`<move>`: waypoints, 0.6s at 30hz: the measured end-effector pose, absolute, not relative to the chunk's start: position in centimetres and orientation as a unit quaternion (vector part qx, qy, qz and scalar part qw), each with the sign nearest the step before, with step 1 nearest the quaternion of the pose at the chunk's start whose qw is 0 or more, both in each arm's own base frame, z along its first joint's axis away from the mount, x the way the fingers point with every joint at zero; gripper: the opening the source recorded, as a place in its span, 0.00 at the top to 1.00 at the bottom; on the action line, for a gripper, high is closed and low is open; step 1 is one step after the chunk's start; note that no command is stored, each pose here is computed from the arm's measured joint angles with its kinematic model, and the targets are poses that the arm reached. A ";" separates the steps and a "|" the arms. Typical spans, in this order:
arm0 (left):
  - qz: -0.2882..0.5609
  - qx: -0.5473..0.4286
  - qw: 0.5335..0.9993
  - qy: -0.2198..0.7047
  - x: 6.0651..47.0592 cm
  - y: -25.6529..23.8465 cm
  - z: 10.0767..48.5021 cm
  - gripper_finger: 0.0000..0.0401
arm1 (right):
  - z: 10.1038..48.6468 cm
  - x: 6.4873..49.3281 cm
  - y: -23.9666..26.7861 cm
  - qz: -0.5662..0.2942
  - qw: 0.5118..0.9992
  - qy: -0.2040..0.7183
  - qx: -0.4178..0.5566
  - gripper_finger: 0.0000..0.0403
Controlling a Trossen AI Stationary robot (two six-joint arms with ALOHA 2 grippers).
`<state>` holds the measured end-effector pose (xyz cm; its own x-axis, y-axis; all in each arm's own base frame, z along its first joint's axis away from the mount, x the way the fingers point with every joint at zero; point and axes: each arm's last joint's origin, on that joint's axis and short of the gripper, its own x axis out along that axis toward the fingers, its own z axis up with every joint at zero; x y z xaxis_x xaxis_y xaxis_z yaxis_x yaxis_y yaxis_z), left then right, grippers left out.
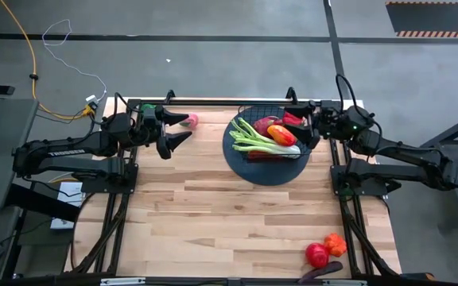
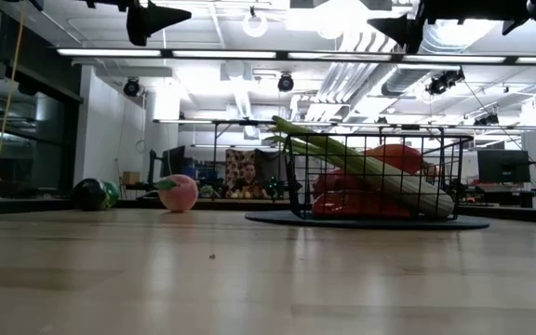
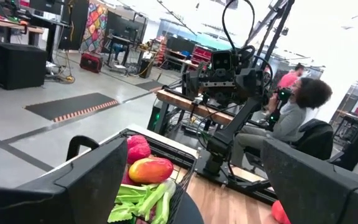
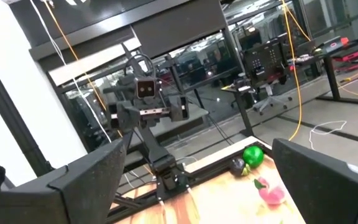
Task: Build produce basket
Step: Put the peach into the black wire basket
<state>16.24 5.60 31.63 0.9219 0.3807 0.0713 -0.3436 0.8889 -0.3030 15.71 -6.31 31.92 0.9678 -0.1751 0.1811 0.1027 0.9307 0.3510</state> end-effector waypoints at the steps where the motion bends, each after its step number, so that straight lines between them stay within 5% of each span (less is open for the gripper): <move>1: 0.188 -0.144 0.969 -0.065 16.2 5.6 31.6 0.11 | 31.9 15.7 -6.3 -0.072 0.977 -0.103 0.173 0.02; 9: 0.286 -0.184 0.938 -0.060 16.0 6.2 31.9 0.11 | 31.7 15.7 -6.3 -0.074 0.977 -0.094 0.176 0.02; 13: 0.429 -0.196 0.881 0.020 15.5 8.1 32.6 0.11 | 31.5 15.8 -6.3 -0.075 0.977 -0.087 0.179 0.02; 18: 0.500 -0.252 0.817 0.141 15.2 12.4 32.3 0.11 | 31.3 15.8 -6.4 -0.078 0.977 -0.074 0.184 0.02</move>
<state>15.18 12.40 32.33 0.4614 0.7453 -0.4812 -0.8869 0.3744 -0.2705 15.80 -6.35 31.28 0.9767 -0.1804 0.1159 0.1259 0.9201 0.3709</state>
